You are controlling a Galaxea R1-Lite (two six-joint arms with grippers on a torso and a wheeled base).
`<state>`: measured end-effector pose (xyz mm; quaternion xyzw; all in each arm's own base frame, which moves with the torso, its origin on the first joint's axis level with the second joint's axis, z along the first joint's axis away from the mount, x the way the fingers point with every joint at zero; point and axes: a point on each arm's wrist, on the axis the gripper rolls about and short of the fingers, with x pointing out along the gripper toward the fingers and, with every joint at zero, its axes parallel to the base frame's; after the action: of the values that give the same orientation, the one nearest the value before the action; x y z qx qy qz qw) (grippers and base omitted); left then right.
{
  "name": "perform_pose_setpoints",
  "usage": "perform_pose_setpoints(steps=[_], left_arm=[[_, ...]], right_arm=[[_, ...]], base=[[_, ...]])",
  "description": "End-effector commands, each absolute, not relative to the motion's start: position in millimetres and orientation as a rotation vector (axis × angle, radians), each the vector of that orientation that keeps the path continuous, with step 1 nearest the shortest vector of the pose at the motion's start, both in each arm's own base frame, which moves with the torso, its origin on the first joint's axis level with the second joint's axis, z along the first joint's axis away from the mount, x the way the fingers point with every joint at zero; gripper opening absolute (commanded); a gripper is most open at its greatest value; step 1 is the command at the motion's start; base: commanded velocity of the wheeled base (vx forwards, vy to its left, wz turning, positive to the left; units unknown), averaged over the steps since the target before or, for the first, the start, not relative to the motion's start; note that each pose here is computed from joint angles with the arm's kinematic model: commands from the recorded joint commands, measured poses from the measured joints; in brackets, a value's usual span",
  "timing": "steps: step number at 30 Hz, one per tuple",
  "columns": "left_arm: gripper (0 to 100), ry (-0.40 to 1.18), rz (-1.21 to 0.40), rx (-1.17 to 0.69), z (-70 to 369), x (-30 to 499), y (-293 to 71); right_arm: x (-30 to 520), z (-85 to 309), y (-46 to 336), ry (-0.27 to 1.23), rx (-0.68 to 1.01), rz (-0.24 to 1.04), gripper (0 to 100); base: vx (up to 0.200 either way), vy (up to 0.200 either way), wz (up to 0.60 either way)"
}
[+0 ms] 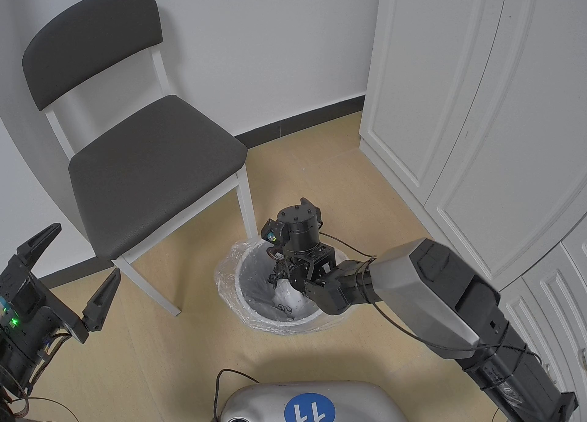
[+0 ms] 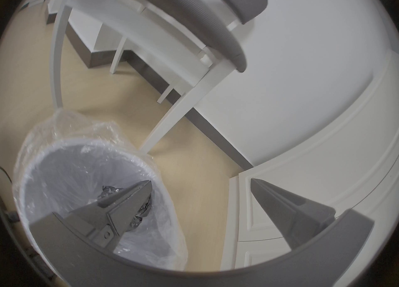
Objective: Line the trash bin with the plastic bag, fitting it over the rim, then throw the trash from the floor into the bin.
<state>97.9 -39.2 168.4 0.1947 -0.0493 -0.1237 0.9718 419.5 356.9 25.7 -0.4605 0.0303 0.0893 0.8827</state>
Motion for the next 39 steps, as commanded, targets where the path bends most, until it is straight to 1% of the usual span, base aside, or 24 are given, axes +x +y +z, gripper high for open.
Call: perform_pose_setpoints(steps=[1,5,6,10,13,14,15,17,18,19,21,23,25,26,27,30,35,36,39], left_arm=[[100,-0.095,-0.251,0.397,166.9,97.5,-39.2],[100,-0.082,-0.256,0.402,164.5,98.2,-39.5],[100,-0.082,-0.256,0.402,164.5,98.2,-39.5],[100,-0.036,-0.262,0.414,154.7,96.7,-38.7],[100,0.075,-0.287,0.424,142.7,102.6,-41.6],[100,0.075,-0.287,0.424,142.7,102.6,-41.6],[100,0.174,-0.302,0.408,132.2,109.0,-44.6],[100,0.258,-0.319,0.383,122.5,118.4,-50.3],[100,0.258,-0.319,0.383,122.5,118.4,-50.3],[100,0.286,-0.321,0.380,120.0,125.3,-53.4],[100,0.298,-0.321,0.374,121.4,135.1,-58.2],[100,0.318,-0.320,0.366,120.6,144.2,-62.3],[100,0.343,-0.312,0.344,118.7,158.0,-68.5],[100,0.341,-0.311,0.340,119.2,159.3,-69.1],[100,0.336,-0.311,0.338,118.8,162.5,-71.1],[100,0.302,-0.298,0.333,121.9,165.2,-72.1],[100,0.232,-0.221,0.317,132.0,166.3,-70.9],[100,0.188,-0.180,0.298,137.5,167.9,-69.2],[100,0.078,-0.130,0.245,150.0,167.2,-66.4]], right_arm=[[395.1,78.1,343.8,0.073,-0.839,0.165,100],[370.9,93.9,326.0,0.134,-0.727,0.145,100],[370.9,93.9,326.0,0.134,-0.727,0.145,100],[340.5,110.0,283.0,0.214,-0.594,0.121,100],[323.9,119.1,252.6,0.256,-0.507,0.096,100],[323.9,119.1,252.6,0.256,-0.507,0.096,100],[314.9,124.4,231.9,0.278,-0.475,0.069,100],[299.5,134.5,201.6,0.298,-0.442,0.064,100],[299.5,134.5,201.6,0.298,-0.442,0.064,100],[288.1,139.0,181.2,0.312,-0.409,0.091,100],[276.7,145.9,161.2,0.317,-0.355,0.107,100],[273.4,148.5,151.2,0.320,-0.310,0.104,100],[274.2,147.7,139.9,0.329,-0.232,0.070,100],[274.1,146.7,138.8,0.332,-0.222,0.065,100],[273.7,144.6,134.3,0.326,-0.170,0.043,100],[267.4,141.0,129.9,0.291,-0.079,0.033,100],[253.0,128.6,125.7,0.267,-0.028,0.034,100],[245.3,124.9,121.8,0.250,-0.019,0.031,100],[231.7,122.0,113.1,0.200,0.016,0.025,100]], base=[[0.000,0.000,0.00],[0.000,0.000,0.00],[0.000,0.000,0.00],[0.000,0.000,0.00],[0.000,0.000,0.00],[0.000,0.000,0.00],[0.000,0.000,0.00],[0.000,0.000,0.00],[0.000,0.000,0.00],[0.000,0.000,0.00],[0.000,0.000,0.00],[0.000,0.000,0.00],[0.000,0.000,0.00],[0.000,0.000,0.00],[0.000,0.000,0.00],[0.000,0.000,0.00],[0.000,0.000,0.00],[0.000,0.000,0.00],[0.000,0.000,0.00]])
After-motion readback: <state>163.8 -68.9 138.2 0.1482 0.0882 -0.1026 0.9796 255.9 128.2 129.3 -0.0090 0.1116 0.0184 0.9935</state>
